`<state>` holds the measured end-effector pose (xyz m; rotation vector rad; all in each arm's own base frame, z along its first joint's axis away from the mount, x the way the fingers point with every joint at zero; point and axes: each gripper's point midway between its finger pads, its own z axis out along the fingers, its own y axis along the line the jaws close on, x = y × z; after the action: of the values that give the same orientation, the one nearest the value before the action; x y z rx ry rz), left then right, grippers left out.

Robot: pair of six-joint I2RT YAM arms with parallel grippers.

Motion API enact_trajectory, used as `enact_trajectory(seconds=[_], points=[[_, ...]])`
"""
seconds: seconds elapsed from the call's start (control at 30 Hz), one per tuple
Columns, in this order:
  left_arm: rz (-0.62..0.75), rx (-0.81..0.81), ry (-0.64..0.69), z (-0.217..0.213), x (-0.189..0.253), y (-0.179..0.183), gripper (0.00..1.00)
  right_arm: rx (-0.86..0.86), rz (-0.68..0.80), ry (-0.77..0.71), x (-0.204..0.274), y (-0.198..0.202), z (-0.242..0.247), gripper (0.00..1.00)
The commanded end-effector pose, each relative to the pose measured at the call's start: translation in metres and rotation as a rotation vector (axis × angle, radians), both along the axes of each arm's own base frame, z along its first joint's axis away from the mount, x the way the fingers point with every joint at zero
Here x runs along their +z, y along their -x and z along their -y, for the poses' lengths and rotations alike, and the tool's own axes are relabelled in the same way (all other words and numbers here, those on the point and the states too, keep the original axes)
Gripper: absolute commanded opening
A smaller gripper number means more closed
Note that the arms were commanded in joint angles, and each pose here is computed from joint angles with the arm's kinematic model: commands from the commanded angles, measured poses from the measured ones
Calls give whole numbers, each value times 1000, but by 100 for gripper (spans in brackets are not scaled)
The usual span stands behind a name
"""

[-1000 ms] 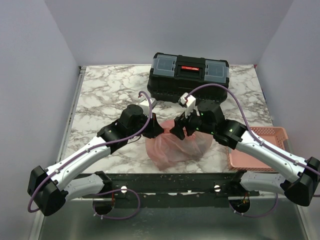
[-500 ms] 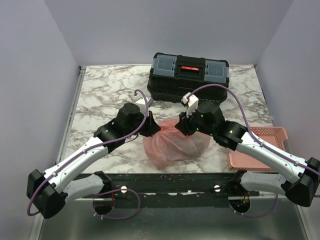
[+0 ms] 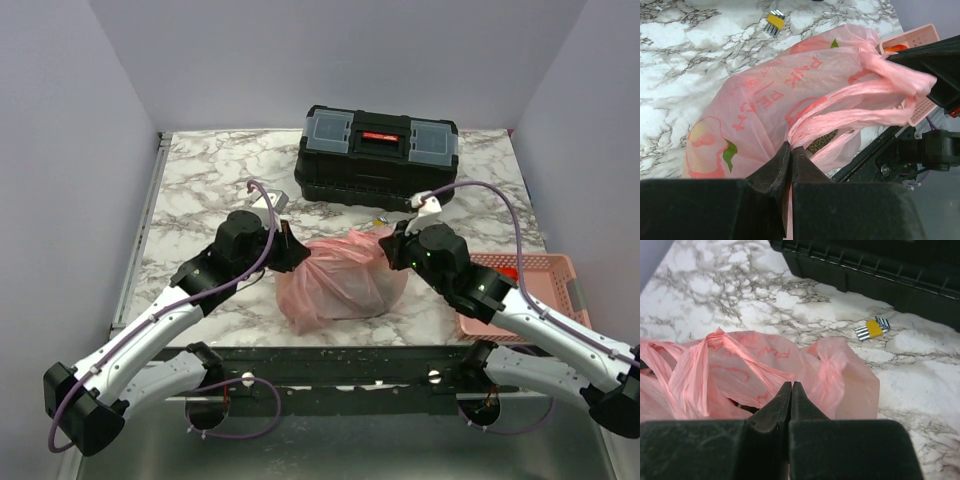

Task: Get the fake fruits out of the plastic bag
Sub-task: Untie the plastic bag at the center of the board.

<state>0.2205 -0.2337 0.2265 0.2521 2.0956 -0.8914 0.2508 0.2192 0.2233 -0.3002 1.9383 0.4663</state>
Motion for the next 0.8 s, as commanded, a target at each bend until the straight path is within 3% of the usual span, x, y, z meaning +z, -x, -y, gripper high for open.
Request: enact_trajectory(seconds=[0.0, 0.13, 0.33, 0.53, 0.7, 0.73, 0.77], points=[[22, 8, 32, -1, 4, -3, 0, -198, 33, -185, 13, -7, 21, 1], [48, -82, 64, 9, 12, 4, 3, -200, 14, -237, 12, -5, 19, 1], [103, -200, 30, 17, 31, 11, 42, -187, 8, -280, 14, -2, 15, 1], [108, -345, -110, 25, 38, 14, 58, -180, 9, -293, 17, 0, 15, 1], [148, -470, -253, 41, 41, 21, 65, -183, 14, -292, 20, 0, 16, 1], [149, -496, -276, 45, 39, 21, 73, -180, 15, -293, 21, 0, 16, 1], [147, -525, -293, 49, 38, 23, 74, -178, 16, -293, 22, 0, 16, 1]])
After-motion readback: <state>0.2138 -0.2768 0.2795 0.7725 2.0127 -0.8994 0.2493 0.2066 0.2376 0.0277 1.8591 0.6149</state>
